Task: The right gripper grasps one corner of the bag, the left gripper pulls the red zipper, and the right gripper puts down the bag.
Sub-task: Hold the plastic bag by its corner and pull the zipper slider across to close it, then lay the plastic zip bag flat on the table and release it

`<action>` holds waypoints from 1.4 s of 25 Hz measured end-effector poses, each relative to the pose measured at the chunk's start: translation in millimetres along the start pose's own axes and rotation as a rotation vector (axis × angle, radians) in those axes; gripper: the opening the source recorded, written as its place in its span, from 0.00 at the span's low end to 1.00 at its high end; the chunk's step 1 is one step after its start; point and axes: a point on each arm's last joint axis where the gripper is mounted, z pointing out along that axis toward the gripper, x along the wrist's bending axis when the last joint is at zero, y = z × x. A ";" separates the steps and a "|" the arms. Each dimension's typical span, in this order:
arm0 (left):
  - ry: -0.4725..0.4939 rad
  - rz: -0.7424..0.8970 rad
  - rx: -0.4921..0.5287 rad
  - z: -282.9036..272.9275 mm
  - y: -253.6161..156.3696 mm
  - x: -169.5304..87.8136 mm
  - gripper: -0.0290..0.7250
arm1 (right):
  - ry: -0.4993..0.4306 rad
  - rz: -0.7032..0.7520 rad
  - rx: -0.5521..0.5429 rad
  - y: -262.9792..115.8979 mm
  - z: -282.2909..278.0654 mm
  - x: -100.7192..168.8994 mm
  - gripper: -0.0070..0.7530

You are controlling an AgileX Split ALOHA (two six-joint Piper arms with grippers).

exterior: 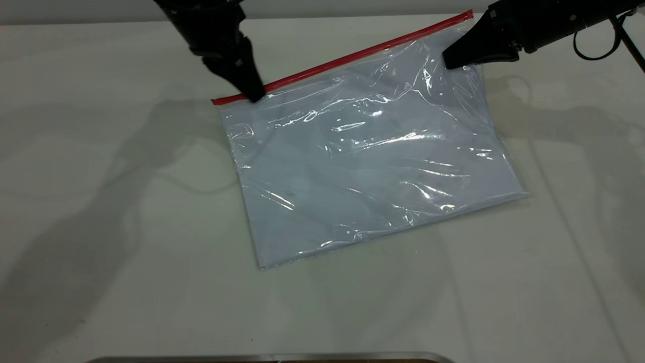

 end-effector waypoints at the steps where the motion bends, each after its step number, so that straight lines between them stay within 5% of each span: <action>1: 0.007 -0.009 0.025 -0.1 -2.3 0.6 0.11 | 0.000 0.002 0.000 0.0 0.0 0.0 0.05; 6: 0.036 -0.011 0.122 -1.1 -11.3 3.5 0.11 | -0.012 0.005 -0.001 0.1 0.0 -1.1 0.05; 14: 0.040 -0.013 0.134 -1.2 -12.3 3.9 0.13 | -0.016 0.011 -0.005 0.4 0.0 -1.5 0.13; 18: 0.034 -0.039 0.160 -2.6 -16.5 4.8 0.25 | -0.066 0.026 -0.022 0.7 -4.3 -9.2 0.38; 22: 0.045 -0.108 0.144 -3.5 -17.0 7.1 0.50 | -0.092 0.037 -0.032 0.7 -7.5 -13.9 0.72; 26: 0.081 -0.199 0.116 -9.8 -13.0 8.2 0.73 | -0.125 0.016 -0.031 4.4 -11.4 -13.6 0.91; 29: 0.144 -0.223 0.111 -31.9 -7.0 7.0 0.83 | -0.185 -0.047 -0.041 21.1 -27.7 -4.9 0.92; 35: 0.288 -0.262 0.138 -115.9 8.2 -10.7 0.84 | -0.316 -0.200 -0.105 79.3 -97.9 52.4 0.81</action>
